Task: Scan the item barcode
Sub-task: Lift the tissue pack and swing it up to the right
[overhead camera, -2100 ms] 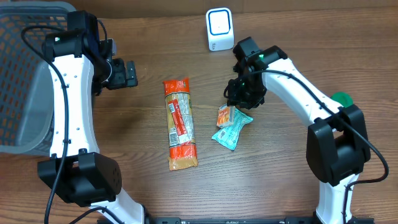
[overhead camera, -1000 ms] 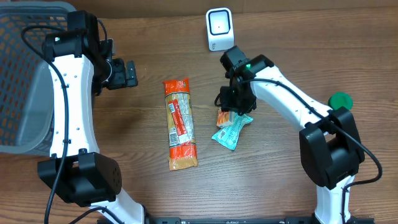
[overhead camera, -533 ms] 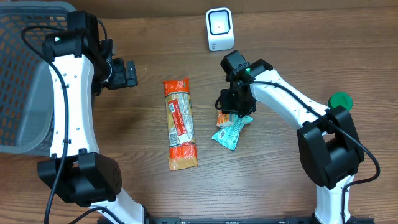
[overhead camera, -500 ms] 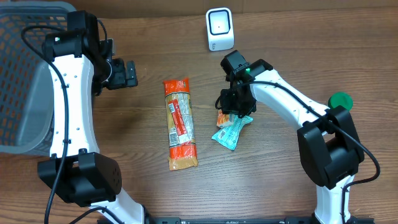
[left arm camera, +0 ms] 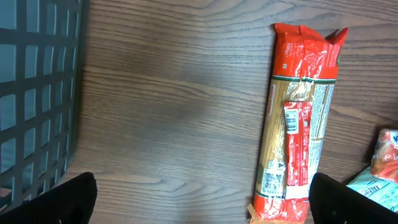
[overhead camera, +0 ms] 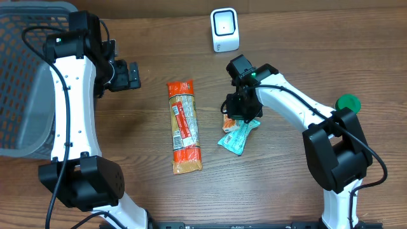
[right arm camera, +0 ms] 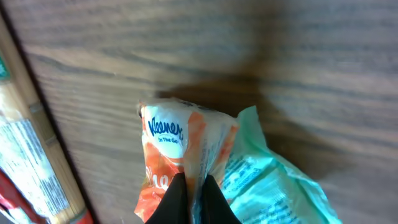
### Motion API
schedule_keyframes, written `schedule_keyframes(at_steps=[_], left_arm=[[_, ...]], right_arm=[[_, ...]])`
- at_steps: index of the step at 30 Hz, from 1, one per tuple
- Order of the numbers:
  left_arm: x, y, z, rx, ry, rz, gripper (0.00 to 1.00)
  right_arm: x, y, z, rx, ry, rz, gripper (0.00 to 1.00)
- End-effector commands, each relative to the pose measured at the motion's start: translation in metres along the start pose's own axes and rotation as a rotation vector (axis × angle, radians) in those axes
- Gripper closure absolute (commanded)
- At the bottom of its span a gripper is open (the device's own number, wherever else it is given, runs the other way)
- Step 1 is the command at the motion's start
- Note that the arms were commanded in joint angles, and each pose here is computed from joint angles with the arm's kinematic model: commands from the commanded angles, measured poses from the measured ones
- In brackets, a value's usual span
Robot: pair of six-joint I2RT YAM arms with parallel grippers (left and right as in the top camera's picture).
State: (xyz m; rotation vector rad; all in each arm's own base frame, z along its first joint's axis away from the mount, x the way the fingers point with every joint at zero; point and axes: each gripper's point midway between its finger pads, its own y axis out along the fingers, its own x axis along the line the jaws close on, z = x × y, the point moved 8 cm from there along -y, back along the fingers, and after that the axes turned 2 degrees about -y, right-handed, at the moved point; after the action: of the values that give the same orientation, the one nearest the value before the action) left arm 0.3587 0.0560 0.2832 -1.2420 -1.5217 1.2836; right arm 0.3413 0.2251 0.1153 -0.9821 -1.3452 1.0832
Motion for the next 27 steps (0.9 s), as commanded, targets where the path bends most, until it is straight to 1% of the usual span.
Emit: schedule_keyframes(at_steps=[1, 4, 8, 12, 14, 19, 21, 25, 27], left_arm=[[-0.002, -0.014, 0.001, -0.041, 0.018, 0.01, 0.0], [-0.002, -0.014, 0.001, -0.041, 0.018, 0.01, 0.0], [-0.002, -0.014, 0.001, -0.041, 0.018, 0.01, 0.0], [-0.002, -0.014, 0.001, -0.041, 0.018, 0.01, 0.0], [-0.002, -0.014, 0.001, -0.041, 0.018, 0.01, 0.0], [-0.002, -0.014, 0.001, -0.041, 0.018, 0.01, 0.0], [-0.002, -0.014, 0.001, -0.041, 0.018, 0.01, 0.0], [-0.002, -0.014, 0.001, -0.041, 0.018, 0.01, 0.0], [-0.002, -0.014, 0.001, -0.041, 0.018, 0.01, 0.0]], right_arm=[[-0.002, -0.04, -0.01, -0.067, 0.007, -0.039, 0.96], [-0.004, -0.076, -0.01, -0.087, -0.072, -0.192, 0.96], [-0.021, -0.127, -0.009, -0.121, -0.144, -0.486, 0.96], [-0.051, -0.169, -0.004, -0.147, -0.226, -0.866, 0.96], [-0.065, -0.179, 0.0, -0.176, -0.251, -0.969, 0.96], [-0.086, -0.195, 0.012, -0.244, -0.293, -1.092, 0.96], [-0.091, -0.205, 0.02, -0.293, -0.31, -1.171, 0.96], [-0.102, -0.224, 0.025, -0.398, -0.268, -1.296, 0.96], [-0.108, -0.227, 0.024, -0.409, -0.248, -1.293, 0.96]])
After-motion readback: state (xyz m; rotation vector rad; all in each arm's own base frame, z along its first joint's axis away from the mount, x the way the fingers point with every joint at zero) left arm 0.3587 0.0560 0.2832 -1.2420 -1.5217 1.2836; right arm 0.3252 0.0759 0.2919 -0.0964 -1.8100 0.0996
